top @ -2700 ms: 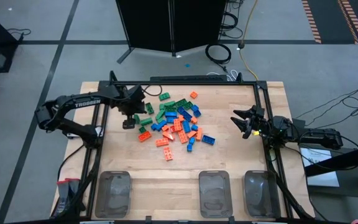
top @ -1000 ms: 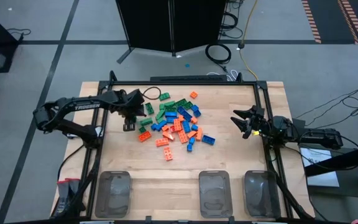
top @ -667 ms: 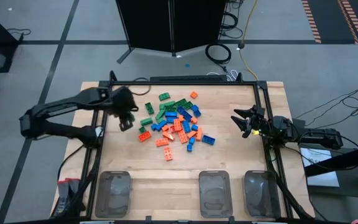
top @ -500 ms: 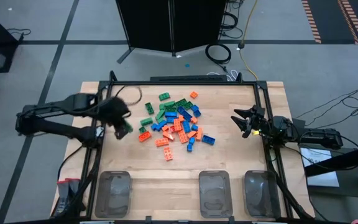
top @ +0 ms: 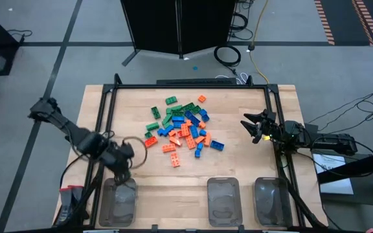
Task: Sort blocks
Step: Put the green game piece into the left black bin
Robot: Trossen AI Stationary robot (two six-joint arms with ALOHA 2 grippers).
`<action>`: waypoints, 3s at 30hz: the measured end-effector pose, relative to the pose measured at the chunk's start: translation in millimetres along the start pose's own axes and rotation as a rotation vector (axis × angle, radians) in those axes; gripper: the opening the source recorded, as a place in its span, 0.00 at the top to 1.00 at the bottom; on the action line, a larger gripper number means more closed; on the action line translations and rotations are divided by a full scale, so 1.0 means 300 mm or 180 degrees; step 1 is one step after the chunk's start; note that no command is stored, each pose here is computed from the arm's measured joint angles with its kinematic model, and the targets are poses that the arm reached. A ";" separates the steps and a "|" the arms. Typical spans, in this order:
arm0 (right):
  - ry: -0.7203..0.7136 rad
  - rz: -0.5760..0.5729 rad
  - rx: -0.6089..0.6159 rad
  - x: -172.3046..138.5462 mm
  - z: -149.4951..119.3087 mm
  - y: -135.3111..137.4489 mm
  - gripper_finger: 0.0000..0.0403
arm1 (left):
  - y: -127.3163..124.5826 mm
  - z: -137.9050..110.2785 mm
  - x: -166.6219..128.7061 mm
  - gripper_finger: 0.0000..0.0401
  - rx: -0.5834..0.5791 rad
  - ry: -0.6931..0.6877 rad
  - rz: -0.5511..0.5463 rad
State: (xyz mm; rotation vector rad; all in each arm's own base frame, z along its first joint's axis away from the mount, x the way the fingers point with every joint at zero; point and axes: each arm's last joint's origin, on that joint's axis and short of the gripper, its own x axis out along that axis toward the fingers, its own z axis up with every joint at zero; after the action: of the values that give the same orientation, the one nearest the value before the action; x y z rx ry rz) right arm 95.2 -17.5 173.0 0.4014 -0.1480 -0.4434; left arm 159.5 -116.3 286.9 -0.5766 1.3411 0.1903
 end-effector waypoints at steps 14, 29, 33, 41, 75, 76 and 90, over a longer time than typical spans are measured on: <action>0.0000 -0.0001 -0.0078 0.000 0.000 0.000 0.41 | -0.150 -0.138 0.158 0.67 0.0292 0.0250 0.0212; 0.0001 0.0004 -0.0142 0.000 0.000 0.000 0.41 | -0.154 -0.094 0.130 0.15 -0.0181 0.0057 0.0179; 0.0003 0.0007 -0.0142 0.000 0.000 0.000 0.41 | -0.097 -0.016 0.024 0.18 -0.0220 -0.0340 0.0421; 0.0005 0.0010 -0.0144 0.000 0.000 0.000 0.41 | 0.098 0.189 -0.134 0.20 -0.0332 -0.1760 0.1231; 0.0005 0.0009 -0.0145 0.000 0.000 0.000 0.41 | 0.677 0.557 0.240 0.20 0.0490 -0.0434 0.0772; 0.0004 0.0009 -0.0145 0.000 0.000 0.000 0.41 | 0.678 0.562 0.253 0.20 0.0520 -0.0402 0.0770; 0.0017 0.0002 -0.0151 0.001 -0.002 0.000 0.41 | 0.677 0.591 0.387 0.60 0.0680 -0.0025 0.0972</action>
State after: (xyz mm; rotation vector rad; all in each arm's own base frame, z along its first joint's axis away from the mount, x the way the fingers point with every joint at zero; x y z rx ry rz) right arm 95.6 -17.4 172.6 0.3560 -0.1322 -0.4444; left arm 248.1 121.1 139.0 -0.1892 1.4168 0.2930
